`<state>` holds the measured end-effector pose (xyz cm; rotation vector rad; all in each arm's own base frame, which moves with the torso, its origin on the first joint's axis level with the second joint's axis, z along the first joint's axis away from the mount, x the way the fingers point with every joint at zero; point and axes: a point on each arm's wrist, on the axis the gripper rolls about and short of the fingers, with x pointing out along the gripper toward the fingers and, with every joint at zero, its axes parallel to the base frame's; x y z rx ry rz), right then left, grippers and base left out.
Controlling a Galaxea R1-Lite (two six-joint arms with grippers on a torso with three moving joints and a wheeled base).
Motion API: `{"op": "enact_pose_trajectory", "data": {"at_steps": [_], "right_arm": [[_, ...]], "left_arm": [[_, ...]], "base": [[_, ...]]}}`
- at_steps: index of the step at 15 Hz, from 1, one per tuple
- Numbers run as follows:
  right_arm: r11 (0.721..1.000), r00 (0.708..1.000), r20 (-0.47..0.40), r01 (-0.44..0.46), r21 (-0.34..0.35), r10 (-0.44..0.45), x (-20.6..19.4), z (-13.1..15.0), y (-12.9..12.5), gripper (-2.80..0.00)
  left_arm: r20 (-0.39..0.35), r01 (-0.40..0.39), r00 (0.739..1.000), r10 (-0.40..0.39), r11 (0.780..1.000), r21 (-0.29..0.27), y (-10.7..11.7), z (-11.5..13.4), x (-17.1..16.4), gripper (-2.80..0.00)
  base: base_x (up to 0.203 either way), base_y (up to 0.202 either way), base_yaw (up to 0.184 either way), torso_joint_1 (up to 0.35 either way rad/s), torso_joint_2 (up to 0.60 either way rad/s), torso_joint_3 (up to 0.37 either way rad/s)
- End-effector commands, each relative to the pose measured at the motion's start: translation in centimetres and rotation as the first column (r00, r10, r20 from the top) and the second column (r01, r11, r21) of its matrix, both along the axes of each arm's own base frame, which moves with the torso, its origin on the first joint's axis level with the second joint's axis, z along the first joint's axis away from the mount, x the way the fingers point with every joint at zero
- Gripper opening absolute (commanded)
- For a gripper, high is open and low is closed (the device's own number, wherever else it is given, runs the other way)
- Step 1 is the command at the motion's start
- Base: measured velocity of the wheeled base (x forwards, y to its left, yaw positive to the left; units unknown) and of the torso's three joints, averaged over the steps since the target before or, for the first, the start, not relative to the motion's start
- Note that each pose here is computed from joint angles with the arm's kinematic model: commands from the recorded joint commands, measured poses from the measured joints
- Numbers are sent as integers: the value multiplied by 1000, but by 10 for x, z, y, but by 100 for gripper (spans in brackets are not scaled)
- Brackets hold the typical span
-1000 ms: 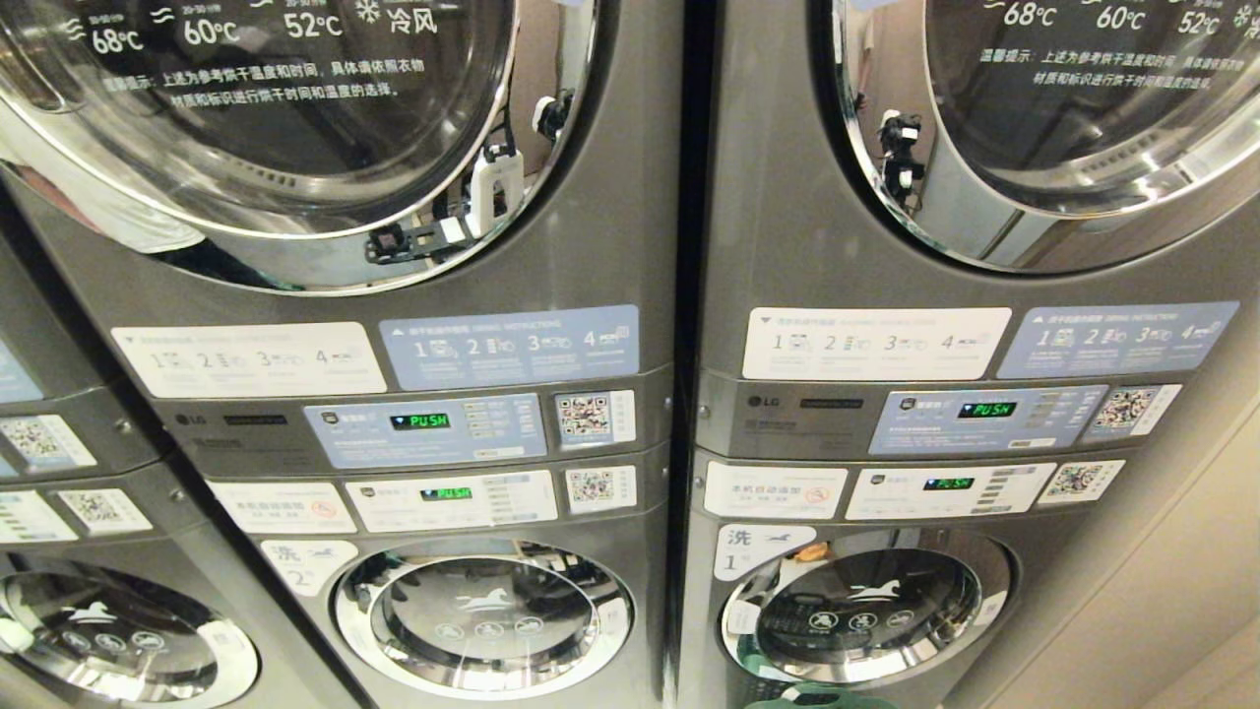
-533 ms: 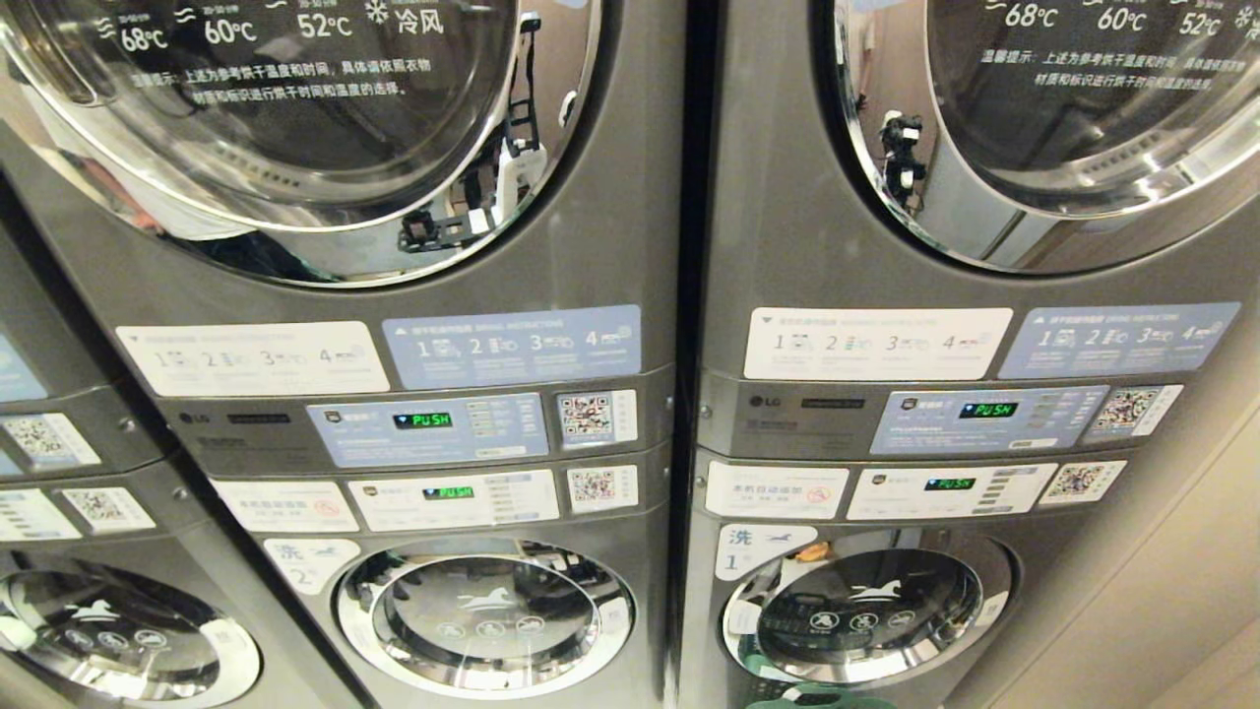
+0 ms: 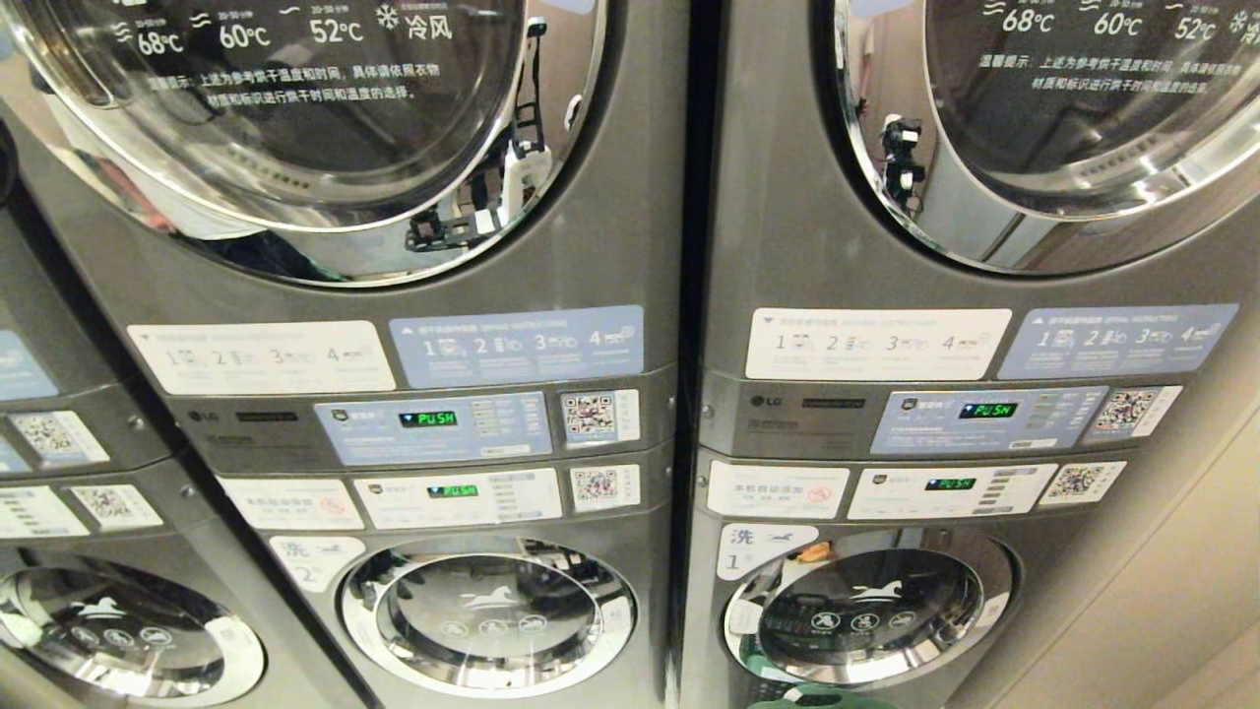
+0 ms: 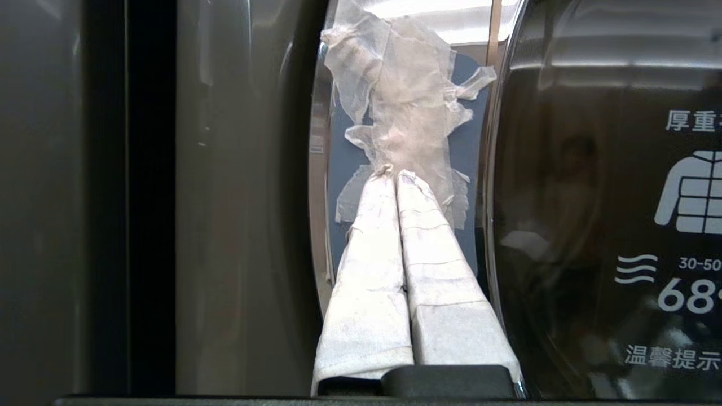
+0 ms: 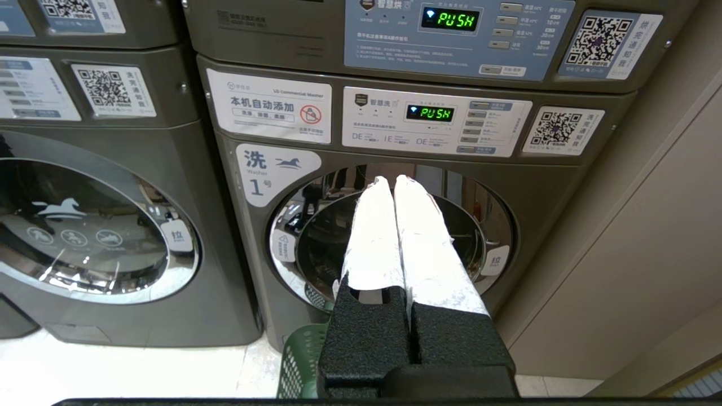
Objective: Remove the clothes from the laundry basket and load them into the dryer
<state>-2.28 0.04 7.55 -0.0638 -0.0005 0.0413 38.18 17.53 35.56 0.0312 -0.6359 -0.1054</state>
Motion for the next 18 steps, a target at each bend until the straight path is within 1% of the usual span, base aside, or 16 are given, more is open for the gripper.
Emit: {"op": "enact_pose_trajectory", "data": {"at_steps": [1,4,10,14,16,18], "right_arm": [[1000,1000,-4,0,-1,0,0,-1,0,-280],[1000,1000,-4,-1,-1,1,0,-1,0,-280],[1000,1000,-4,-2,-1,2,0,-1,0,-280],[1000,1000,-4,0,-1,0,0,-1,0,-280],[1000,1000,-4,-1,-1,1,0,-1,0,-280],[1000,1000,-5,-1,1,2,0,-1,0,-280]], "left_arm": [[-17,13,1000,-13,1000,0,0,-5,5,-280],[-48,14,999,-15,1000,-12,0,-10,9,-280],[-106,6,994,-6,1000,-3,-4,-24,23,-280],[-113,5,994,-6,1000,-5,-7,-29,28,-280],[-70,-9,998,9,1000,1,-11,-19,22,-280],[26,-45,999,45,999,12,-17,10,-1,-280]], "base": [[0,0,0,0,0,0],[0,0,0,0,0,0],[0,0,0,0,0,0],[0,0,0,0,0,0],[0,0,0,0,0,0],[0,0,0,0,0,0]]}}
